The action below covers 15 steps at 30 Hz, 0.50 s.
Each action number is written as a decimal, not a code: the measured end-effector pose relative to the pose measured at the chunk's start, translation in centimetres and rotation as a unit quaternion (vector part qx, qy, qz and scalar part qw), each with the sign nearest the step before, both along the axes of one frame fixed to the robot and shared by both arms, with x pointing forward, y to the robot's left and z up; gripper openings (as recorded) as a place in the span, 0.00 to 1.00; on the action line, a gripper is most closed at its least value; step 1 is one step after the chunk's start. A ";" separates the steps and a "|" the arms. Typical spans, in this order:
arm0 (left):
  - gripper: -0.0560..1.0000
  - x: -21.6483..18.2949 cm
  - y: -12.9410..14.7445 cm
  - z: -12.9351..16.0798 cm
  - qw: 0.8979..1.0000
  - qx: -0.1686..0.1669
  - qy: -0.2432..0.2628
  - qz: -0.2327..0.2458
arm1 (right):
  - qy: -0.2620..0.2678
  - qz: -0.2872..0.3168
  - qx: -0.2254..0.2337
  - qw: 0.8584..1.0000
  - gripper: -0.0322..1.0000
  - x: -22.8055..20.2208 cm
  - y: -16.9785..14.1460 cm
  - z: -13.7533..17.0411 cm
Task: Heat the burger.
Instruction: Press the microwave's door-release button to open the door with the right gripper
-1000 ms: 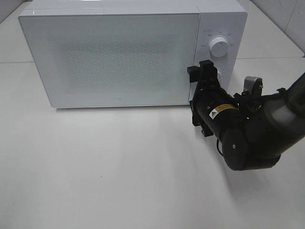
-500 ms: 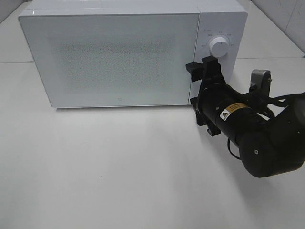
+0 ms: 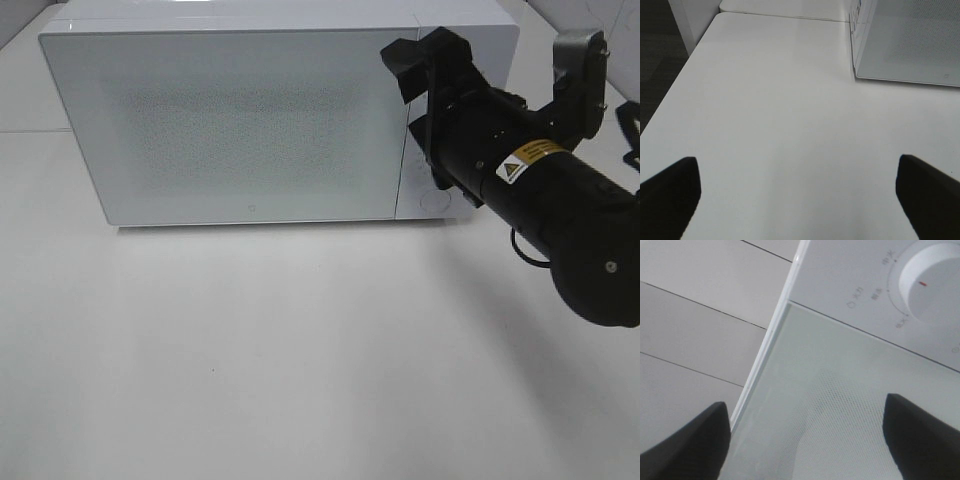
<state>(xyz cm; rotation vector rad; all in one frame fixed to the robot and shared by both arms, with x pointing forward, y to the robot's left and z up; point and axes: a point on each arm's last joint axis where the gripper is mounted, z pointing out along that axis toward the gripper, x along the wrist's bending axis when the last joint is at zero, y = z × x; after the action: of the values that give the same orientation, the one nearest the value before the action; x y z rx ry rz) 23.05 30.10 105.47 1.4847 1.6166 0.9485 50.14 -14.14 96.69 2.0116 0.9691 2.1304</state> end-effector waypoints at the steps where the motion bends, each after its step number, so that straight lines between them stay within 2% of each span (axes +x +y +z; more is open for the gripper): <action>1: 0.98 0.0 0.0 0.0 1.000 0.000 0.000 0.000 | -0.003 0.002 -0.028 1.000 0.76 -0.2 -0.3 0.7; 2: 0.98 0.0 0.0 0.0 1.000 0.000 0.000 0.000 | -0.003 0.002 -0.028 1.000 0.76 -0.2 -0.3 0.7; 4: 0.98 0.0 0.0 0.0 1.000 0.000 0.000 0.000 | 0.004 0.003 -0.071 0.997 0.76 -0.4 -1.2 1.6; 5: 0.98 0.0 0.0 0.0 1.000 0.000 0.000 0.000 | 0.004 0.003 -0.071 0.997 0.76 -0.4 -1.2 1.6; 6: 0.98 0.0 0.0 0.0 1.000 0.000 0.000 0.000 | 0.013 0.003 -0.105 0.994 0.76 -0.6 -1.9 2.3; 7: 0.98 0.0 0.0 0.0 1.000 0.000 0.000 0.000 | 0.013 0.003 -0.105 0.994 0.76 -0.6 -1.9 2.3; 8: 0.98 0.0 0.0 0.0 1.000 0.000 0.000 0.000 | 0.019 0.008 -0.150 0.989 0.76 -0.9 -2.5 2.8; 9: 0.98 0.0 0.0 0.0 1.000 0.000 0.000 0.000 | 0.023 0.012 -0.174 0.984 0.76 -1.1 -2.8 3.0; 10: 0.98 0.0 0.0 0.0 1.000 0.000 0.000 0.000 | 0.023 0.012 -0.174 0.984 0.76 -1.1 -2.8 3.0; 11: 0.98 0.0 0.0 0.0 1.000 0.000 0.000 0.000 | 0.030 0.021 -0.217 0.975 0.76 -1.5 -3.5 3.5; 12: 0.98 0.0 0.0 0.0 1.000 0.000 0.000 0.000 | 0.035 0.025 -0.236 0.971 0.76 -1.7 -3.8 3.6; 13: 0.98 0.0 0.0 0.0 1.000 0.000 0.000 0.000 | 0.035 0.025 -0.236 0.971 0.76 -1.7 -3.8 3.6; 14: 0.98 0.0 0.0 0.0 1.000 0.000 0.000 0.000 | 0.050 0.040 -0.281 0.958 0.76 -2.2 -4.5 3.8; 15: 0.98 0.0 0.0 0.0 1.000 0.000 0.000 0.000 | 0.050 0.040 -0.281 0.958 0.76 -2.2 -4.5 3.8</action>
<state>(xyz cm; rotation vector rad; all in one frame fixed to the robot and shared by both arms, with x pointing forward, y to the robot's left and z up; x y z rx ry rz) 23.05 30.10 105.47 1.4847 1.6166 0.9485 47.91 -18.60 100.54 1.8170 1.4864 1.5406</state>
